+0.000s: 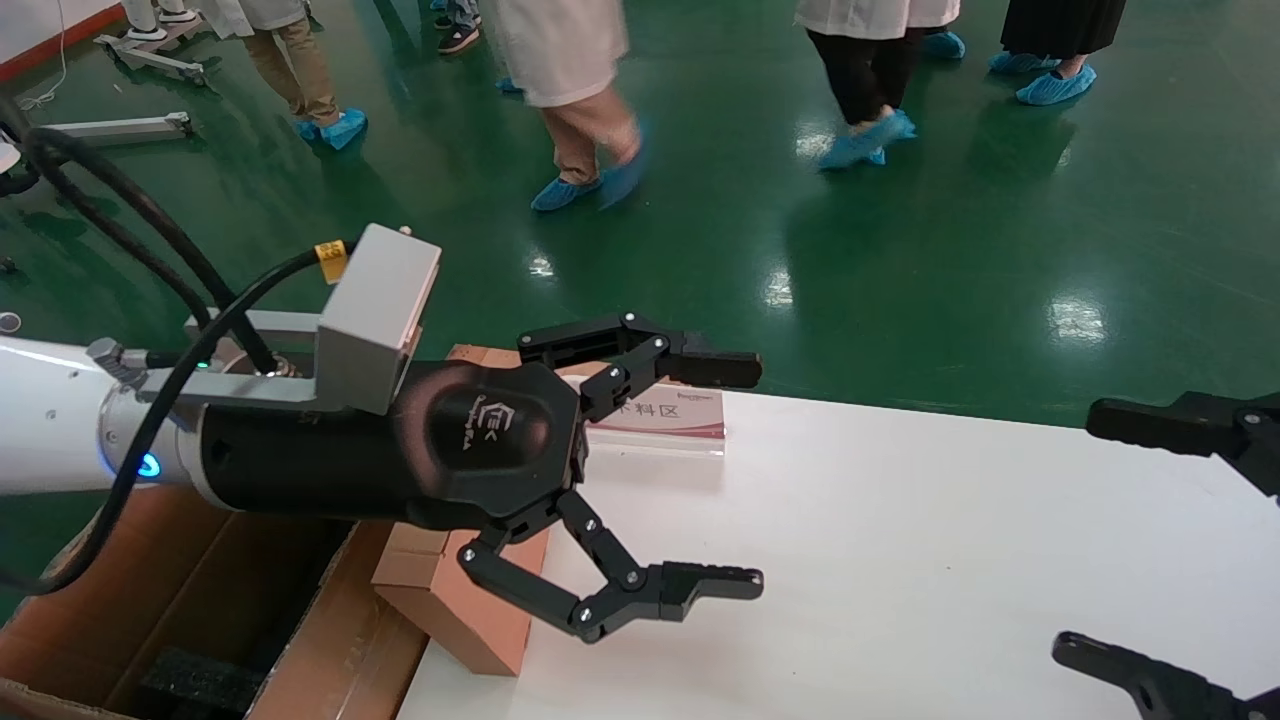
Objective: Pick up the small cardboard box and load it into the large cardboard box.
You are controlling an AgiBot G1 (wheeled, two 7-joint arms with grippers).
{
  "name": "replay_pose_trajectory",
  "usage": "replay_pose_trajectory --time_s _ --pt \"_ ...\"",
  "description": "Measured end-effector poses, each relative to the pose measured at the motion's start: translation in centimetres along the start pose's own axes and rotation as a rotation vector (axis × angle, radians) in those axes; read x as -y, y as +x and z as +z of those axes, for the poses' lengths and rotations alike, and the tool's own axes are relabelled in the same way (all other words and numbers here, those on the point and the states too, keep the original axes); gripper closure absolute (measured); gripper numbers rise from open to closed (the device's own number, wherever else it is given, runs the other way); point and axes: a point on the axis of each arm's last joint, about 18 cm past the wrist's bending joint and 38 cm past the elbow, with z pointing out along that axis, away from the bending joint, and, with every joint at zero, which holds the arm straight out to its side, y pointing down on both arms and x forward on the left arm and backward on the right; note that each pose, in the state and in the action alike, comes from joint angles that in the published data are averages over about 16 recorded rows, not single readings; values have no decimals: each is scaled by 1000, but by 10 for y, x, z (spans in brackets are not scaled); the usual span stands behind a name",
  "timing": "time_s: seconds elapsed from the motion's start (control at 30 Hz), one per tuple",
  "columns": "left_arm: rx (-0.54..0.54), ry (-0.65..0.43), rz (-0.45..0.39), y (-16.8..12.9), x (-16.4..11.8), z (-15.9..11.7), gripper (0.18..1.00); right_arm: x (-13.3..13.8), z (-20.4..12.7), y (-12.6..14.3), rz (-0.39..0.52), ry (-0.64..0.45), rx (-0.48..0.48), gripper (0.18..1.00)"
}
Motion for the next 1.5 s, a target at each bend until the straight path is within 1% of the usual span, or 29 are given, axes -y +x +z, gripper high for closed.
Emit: replay_pose_trajectory --time_s 0.43,0.57,0.7,0.87,1.13,1.5 --pt "1 -5 -1 0 -1 0 184 0 0 0 0 0 0 178" --pt "7 -31 -5 -1 -3 -1 184 0 0 0 0 0 0 178" --pt "18 -80 -21 -3 -6 -2 184 0 0 0 0 0 0 178" --pt "41 -187 -55 -8 -12 -5 184 0 0 0 0 0 0 178" --pt "107 -427 -136 -25 -20 -12 184 0 0 0 0 0 0 178" --pt "265 -754 -260 -59 -23 -16 184 0 0 0 0 0 0 178"
